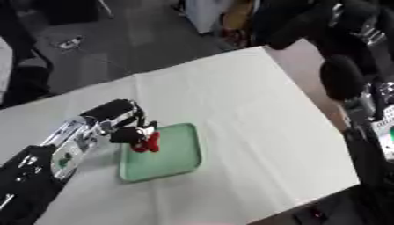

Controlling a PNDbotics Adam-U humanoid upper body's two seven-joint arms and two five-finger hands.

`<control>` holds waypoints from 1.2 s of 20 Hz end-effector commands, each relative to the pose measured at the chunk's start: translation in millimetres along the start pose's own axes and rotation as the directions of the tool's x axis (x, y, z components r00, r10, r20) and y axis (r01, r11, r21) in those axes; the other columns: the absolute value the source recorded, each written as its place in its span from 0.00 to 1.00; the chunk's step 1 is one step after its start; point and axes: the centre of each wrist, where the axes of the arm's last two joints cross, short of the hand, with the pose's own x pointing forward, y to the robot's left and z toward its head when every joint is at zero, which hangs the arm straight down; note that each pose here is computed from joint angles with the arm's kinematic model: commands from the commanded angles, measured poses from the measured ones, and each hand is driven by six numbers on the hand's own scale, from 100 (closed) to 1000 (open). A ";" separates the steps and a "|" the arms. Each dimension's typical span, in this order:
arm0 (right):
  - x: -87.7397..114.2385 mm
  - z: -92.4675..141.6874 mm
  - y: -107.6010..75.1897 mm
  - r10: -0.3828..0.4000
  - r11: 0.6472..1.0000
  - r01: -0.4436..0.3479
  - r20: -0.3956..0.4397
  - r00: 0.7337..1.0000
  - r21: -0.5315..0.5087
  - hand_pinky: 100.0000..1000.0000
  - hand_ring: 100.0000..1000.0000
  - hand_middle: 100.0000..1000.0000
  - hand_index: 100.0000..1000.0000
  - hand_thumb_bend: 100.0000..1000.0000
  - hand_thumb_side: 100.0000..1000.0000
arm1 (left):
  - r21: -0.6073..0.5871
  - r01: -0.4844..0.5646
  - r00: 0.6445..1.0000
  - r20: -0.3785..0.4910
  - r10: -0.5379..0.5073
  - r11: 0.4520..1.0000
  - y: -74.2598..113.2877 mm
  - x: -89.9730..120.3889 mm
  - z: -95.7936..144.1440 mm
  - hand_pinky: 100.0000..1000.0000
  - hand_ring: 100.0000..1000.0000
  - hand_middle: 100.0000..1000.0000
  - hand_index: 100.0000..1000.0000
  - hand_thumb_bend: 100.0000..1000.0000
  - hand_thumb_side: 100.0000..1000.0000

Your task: Pick up objects on the table and place them in the box.

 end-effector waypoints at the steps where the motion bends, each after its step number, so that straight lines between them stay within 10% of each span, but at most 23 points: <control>1: 3.3 -9.4 -6.5 0.018 1.000 -0.018 0.041 0.999 -0.001 0.58 0.62 0.60 0.67 0.00 0.76 | 0.030 0.016 0.999 0.031 -0.017 0.999 8.3 -0.3 0.9 0.00 0.00 0.19 0.45 0.00 0.79; 2: 3.3 -9.5 -6.6 0.018 1.000 -0.018 0.042 0.999 -0.001 0.58 0.62 0.60 0.67 0.00 0.76 | 0.034 0.024 0.999 0.038 -0.025 0.999 8.4 -0.1 1.0 0.06 0.23 0.47 0.61 0.00 0.80; 3: 3.3 -9.5 -6.6 0.018 1.000 -0.018 0.042 0.999 -0.002 0.58 0.62 0.60 0.67 0.00 0.76 | 0.032 0.033 0.999 0.042 -0.035 0.999 8.5 -0.2 1.2 0.01 0.17 0.43 0.58 0.00 0.80; 4: 3.3 -9.5 -6.7 0.018 1.000 -0.018 0.042 0.999 -0.001 0.58 0.62 0.60 0.67 0.00 0.76 | 0.031 0.042 0.998 0.043 -0.043 0.999 8.9 -0.5 1.4 0.29 0.45 0.64 0.70 0.09 0.83; 8: 3.3 -9.2 -6.7 0.019 1.000 -0.019 0.041 0.999 0.000 0.58 0.62 0.60 0.67 0.00 0.76 | 0.042 0.073 0.996 0.039 -0.075 0.996 13.2 -1.3 2.4 0.59 0.72 0.84 0.82 0.23 0.90; 16: 3.5 -5.4 -8.3 0.029 1.000 -0.029 0.026 0.999 0.009 0.58 0.62 0.60 0.67 0.00 0.77 | 0.163 0.033 0.999 -0.003 -0.033 0.986 24.3 -4.2 27.3 0.58 0.72 0.87 0.85 0.23 0.92; 24: 4.8 12.9 -20.0 0.085 0.995 -0.088 -0.070 0.994 -0.044 0.58 0.60 0.59 0.67 0.00 0.74 | 0.469 -0.139 0.985 -0.026 0.171 0.872 55.5 24.4 110.9 0.47 0.60 0.82 0.83 0.20 0.86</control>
